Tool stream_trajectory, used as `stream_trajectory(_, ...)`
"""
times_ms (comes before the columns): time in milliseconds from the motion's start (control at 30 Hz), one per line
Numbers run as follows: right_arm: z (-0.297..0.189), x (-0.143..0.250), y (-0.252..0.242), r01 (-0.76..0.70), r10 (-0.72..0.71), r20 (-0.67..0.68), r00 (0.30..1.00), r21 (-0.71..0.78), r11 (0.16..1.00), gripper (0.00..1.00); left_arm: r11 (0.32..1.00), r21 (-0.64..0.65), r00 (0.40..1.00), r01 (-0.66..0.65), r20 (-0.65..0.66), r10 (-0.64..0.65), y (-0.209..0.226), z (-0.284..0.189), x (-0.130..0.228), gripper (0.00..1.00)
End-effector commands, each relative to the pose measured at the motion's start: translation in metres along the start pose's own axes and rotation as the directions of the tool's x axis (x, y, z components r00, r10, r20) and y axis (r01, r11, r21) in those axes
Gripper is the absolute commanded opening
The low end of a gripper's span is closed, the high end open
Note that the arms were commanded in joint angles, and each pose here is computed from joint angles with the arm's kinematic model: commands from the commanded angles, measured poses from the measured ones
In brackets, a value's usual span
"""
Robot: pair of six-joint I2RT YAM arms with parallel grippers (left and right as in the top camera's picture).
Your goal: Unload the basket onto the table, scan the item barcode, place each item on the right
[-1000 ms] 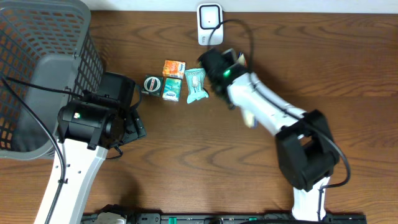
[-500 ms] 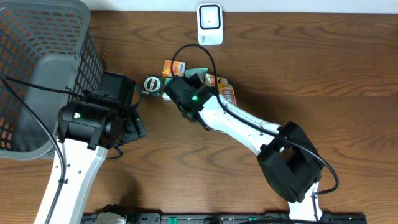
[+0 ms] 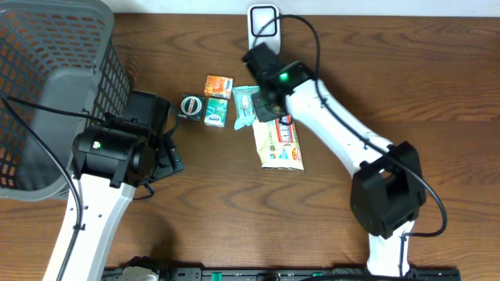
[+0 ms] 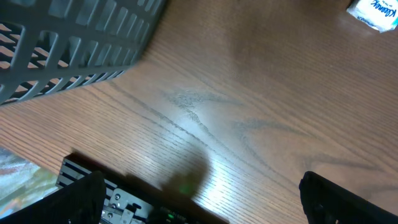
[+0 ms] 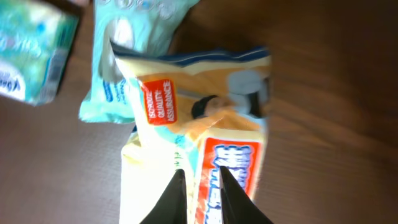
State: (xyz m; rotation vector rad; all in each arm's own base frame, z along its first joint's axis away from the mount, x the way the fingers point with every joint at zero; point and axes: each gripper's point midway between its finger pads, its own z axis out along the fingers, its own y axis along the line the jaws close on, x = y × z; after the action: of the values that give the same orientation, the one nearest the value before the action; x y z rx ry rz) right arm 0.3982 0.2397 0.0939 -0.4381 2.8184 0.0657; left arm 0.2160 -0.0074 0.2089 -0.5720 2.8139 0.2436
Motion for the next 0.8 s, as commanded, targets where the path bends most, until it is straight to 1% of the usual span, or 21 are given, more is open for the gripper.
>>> stream_trajectory(0, 0.010, 0.027, 0.033, 0.070, -0.094, -0.085, 0.992, -0.243, 0.967, 0.11, 1.000, 0.002, 1.000, 0.017, -0.005, -0.017, 0.001, 0.000, 0.001, 0.98)
stream_trajectory(100, 0.027, 0.042, 0.025, 0.053, -0.081, -0.119, 0.990, -0.217, 0.975, 0.08, 1.000, 0.002, 1.000, 0.017, -0.005, -0.017, 0.001, 0.000, 0.001, 0.98)
stream_trajectory(167, 0.037, 0.052, 0.013, 0.015, -0.038, -0.148, 0.988, -0.156, 0.988, 0.06, 1.000, 0.002, 1.000, 0.017, -0.005, -0.017, 0.001, 0.000, 0.001, 0.98)
stream_trajectory(233, 0.046, 0.060, -0.010, -0.048, 0.042, -0.163, 0.986, -0.033, 0.998, 0.01, 1.000, 0.002, 1.000, 0.017, -0.004, -0.017, 0.001, 0.000, 0.001, 0.98)
stream_trajectory(333, 0.045, 0.067, -0.055, -0.137, 0.167, -0.151, 0.974, 0.189, 0.972, 0.01, 1.000, 0.002, 1.000, 0.017, -0.004, -0.017, 0.001, 0.000, 0.001, 0.98)
stream_trajectory(400, 0.041, 0.068, -0.074, -0.155, 0.198, -0.144, 0.970, 0.264, 0.952, 0.01, 1.000, 0.002, 1.000, 0.017, -0.004, -0.017, 0.001, 0.000, 0.001, 0.98)
stream_trajectory(533, 0.029, 0.064, -0.096, -0.174, 0.228, -0.142, 0.963, 0.319, 0.932, 0.01, 1.000, 0.002, 1.000, 0.017, -0.005, -0.017, 0.001, 0.000, 0.001, 0.98)
stream_trajectory(667, 0.014, 0.050, -0.105, -0.201, 0.249, -0.124, 0.960, 0.310, 0.929, 0.01, 1.000, 0.002, 1.000, 0.017, -0.005, -0.017, 0.001, 0.000, 0.001, 0.98)
stream_trajectory(733, 0.006, 0.042, -0.105, -0.196, 0.239, -0.118, 0.964, 0.296, 0.935, 0.03, 1.000, 0.002, 1.000, 0.017, -0.004, -0.017, 0.001, 0.000, 0.001, 0.97)
stream_trajectory(767, 0.003, 0.039, -0.103, -0.188, 0.228, -0.118, 0.966, 0.281, 0.941, 0.08, 1.000, 0.002, 1.000, 0.017, -0.004, -0.017, 0.001, 0.000, 0.001, 0.98)
